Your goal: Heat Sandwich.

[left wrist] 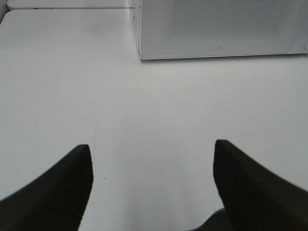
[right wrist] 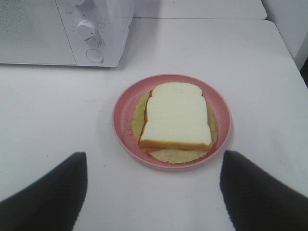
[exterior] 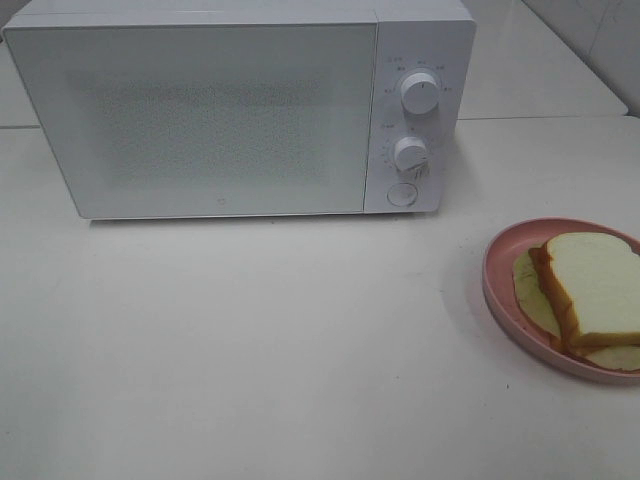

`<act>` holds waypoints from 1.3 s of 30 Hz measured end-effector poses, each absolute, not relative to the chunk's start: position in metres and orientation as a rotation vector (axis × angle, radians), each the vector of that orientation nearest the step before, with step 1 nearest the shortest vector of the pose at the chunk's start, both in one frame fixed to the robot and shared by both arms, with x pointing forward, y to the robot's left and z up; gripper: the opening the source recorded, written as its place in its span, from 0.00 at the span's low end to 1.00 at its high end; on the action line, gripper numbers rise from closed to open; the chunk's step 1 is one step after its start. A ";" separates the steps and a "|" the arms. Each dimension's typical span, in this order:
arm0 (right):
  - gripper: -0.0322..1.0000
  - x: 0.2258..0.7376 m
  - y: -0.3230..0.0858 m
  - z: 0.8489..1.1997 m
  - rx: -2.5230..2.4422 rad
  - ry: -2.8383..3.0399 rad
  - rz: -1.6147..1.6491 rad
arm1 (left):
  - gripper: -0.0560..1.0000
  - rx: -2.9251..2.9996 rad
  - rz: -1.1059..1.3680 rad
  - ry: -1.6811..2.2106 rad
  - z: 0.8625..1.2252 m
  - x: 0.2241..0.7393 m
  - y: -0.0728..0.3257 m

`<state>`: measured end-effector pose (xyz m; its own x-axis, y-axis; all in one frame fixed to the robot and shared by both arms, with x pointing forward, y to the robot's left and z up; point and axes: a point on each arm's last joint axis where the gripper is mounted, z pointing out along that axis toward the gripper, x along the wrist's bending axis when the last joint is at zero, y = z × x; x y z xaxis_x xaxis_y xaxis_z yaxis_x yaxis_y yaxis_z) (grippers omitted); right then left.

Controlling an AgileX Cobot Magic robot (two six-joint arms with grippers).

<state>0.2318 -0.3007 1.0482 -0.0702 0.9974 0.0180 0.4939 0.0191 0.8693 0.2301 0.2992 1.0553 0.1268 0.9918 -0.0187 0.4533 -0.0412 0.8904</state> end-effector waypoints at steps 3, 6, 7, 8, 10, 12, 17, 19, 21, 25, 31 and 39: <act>0.75 0.232 -0.301 1.048 1.544 1.640 0.973 | 0.68 1.613 0.859 1.437 1.055 0.230 0.299; 0.75 0.232 -0.301 1.048 1.544 1.640 0.973 | 0.68 1.613 0.859 1.437 1.055 0.230 0.299; 0.75 0.232 -0.301 1.048 1.544 1.640 0.973 | 0.68 1.613 0.859 1.437 1.055 0.230 0.299; 0.75 0.232 -0.301 1.048 1.544 1.640 0.973 | 0.68 1.613 0.859 1.437 1.055 0.230 0.299; 0.75 0.232 -0.301 1.048 1.544 1.640 0.973 | 0.68 1.613 0.859 1.437 1.055 0.230 0.299; 0.75 0.232 -0.301 1.048 1.544 1.640 0.973 | 0.68 1.613 0.859 1.437 1.055 0.230 0.299; 0.75 0.232 -0.301 1.048 1.544 1.640 0.973 | 0.68 1.613 0.859 1.437 1.055 0.230 0.299; 0.75 0.232 -0.301 1.048 1.544 1.640 0.973 | 0.68 1.613 0.859 1.437 1.055 0.230 0.299; 0.75 0.232 -0.301 1.048 1.544 1.640 0.973 | 0.68 1.613 0.859 1.437 1.055 0.230 0.299; 0.75 0.232 -0.301 1.048 1.544 1.640 0.973 | 0.68 1.613 0.859 1.437 1.055 0.230 0.299; 0.75 0.232 -0.301 1.048 1.544 1.640 0.973 | 0.68 1.613 0.859 1.437 1.055 0.230 0.299; 0.75 0.232 -0.301 1.048 1.544 1.640 0.973 | 0.68 1.613 0.859 1.437 1.055 0.230 0.299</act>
<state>0.2318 -0.3007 1.0482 -0.0702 0.9974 0.0180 0.4939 0.0191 0.8693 0.2301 0.2992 1.0553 0.1268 0.9918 -0.0187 0.4533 -0.0412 0.8904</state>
